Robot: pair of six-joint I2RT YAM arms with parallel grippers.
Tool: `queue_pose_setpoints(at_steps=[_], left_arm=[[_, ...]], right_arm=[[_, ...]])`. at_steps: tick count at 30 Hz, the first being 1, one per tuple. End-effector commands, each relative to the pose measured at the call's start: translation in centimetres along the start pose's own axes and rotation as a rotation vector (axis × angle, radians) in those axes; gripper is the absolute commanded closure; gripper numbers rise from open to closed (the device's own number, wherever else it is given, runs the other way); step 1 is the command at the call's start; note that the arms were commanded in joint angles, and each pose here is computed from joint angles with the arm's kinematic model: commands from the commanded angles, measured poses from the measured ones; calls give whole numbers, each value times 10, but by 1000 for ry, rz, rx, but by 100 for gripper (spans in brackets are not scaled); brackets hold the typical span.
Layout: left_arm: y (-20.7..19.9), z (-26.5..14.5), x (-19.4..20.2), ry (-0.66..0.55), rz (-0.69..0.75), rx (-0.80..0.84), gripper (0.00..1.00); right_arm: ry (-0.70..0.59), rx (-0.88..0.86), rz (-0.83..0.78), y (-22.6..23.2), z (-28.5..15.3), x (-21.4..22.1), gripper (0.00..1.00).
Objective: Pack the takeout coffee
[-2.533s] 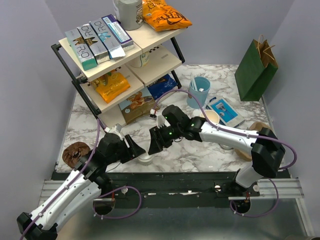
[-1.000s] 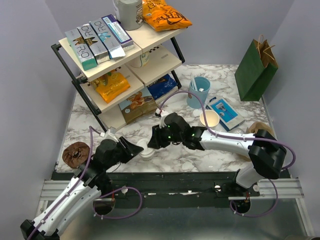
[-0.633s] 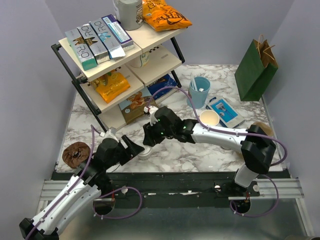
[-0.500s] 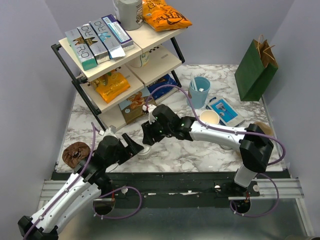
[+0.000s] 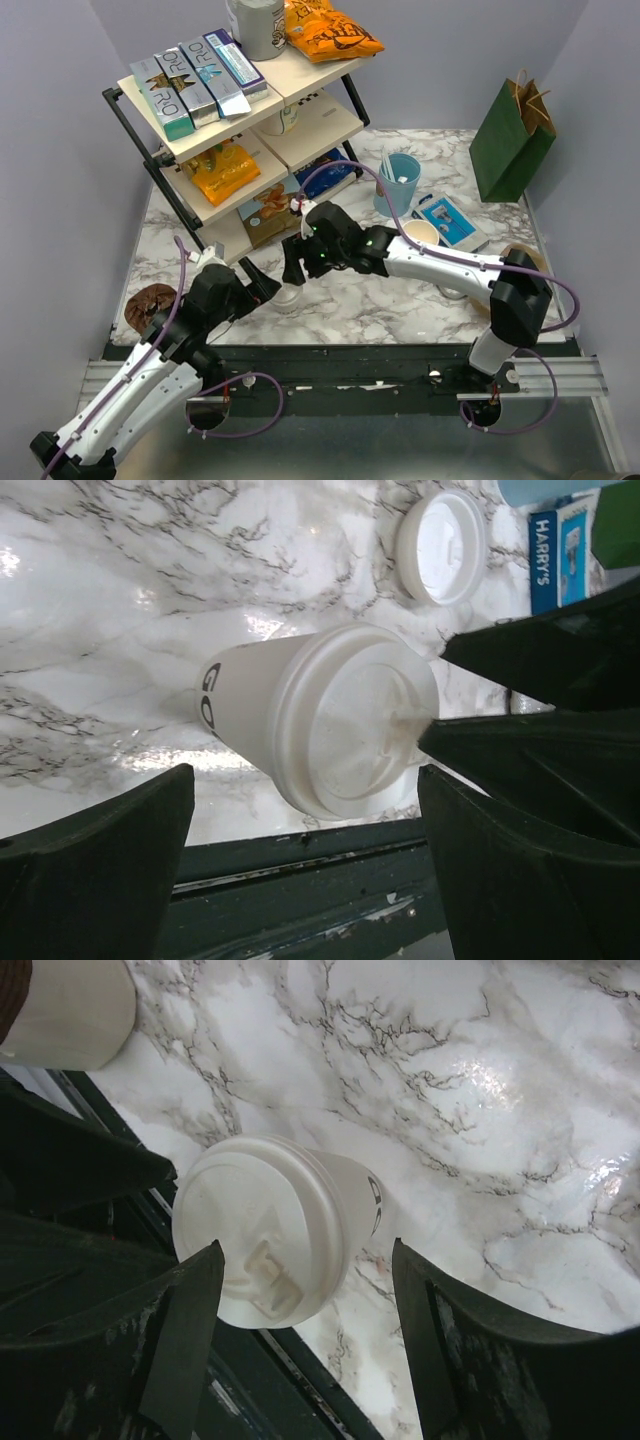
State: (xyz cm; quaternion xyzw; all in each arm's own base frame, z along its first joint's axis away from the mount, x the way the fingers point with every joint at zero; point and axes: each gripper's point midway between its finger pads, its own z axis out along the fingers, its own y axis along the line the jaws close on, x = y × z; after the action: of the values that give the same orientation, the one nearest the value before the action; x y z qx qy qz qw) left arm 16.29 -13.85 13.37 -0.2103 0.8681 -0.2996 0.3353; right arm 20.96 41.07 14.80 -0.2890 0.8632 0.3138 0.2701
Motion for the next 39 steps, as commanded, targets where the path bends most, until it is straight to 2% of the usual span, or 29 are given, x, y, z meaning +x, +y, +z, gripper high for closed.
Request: queue_pose_setpoints(at_steps=[1, 7, 15, 22, 27, 30, 31, 35, 38, 39], left_arm=[[-4, 4, -17, -65, -5, -44, 1], [-15, 10, -28, -94, -25, -49, 1], [-1, 23, -12, -56, -69, -58, 5], [12, 30, 3, -20, -94, -64, 19], [23, 38, 19, 19, -143, -59, 25], [30, 41, 24, 26, -160, -68, 33], [31, 41, 25, 28, -167, -69, 40], [33, 42, 27, 28, -185, -61, 55], [39, 46, 35, 47, -203, -64, 64], [44, 48, 39, 58, -204, -77, 66]], right_arm=[[-16, -15, 106, 6, -11, 5, 23], [-20, -93, 221, 15, -5, 20, 23], [-10, -114, 277, 15, 2, 31, 25], [26, -90, 301, 4, 10, 52, 35], [37, -109, 287, 2, 21, 62, 44], [19, -137, 217, 2, 25, 60, 51], [7, -140, 196, 2, 26, 59, 54], [-19, -123, 129, -7, 31, 62, 57], [-22, -138, 37, -11, 39, 67, 59], [-19, -154, -38, -11, 40, 67, 59]])
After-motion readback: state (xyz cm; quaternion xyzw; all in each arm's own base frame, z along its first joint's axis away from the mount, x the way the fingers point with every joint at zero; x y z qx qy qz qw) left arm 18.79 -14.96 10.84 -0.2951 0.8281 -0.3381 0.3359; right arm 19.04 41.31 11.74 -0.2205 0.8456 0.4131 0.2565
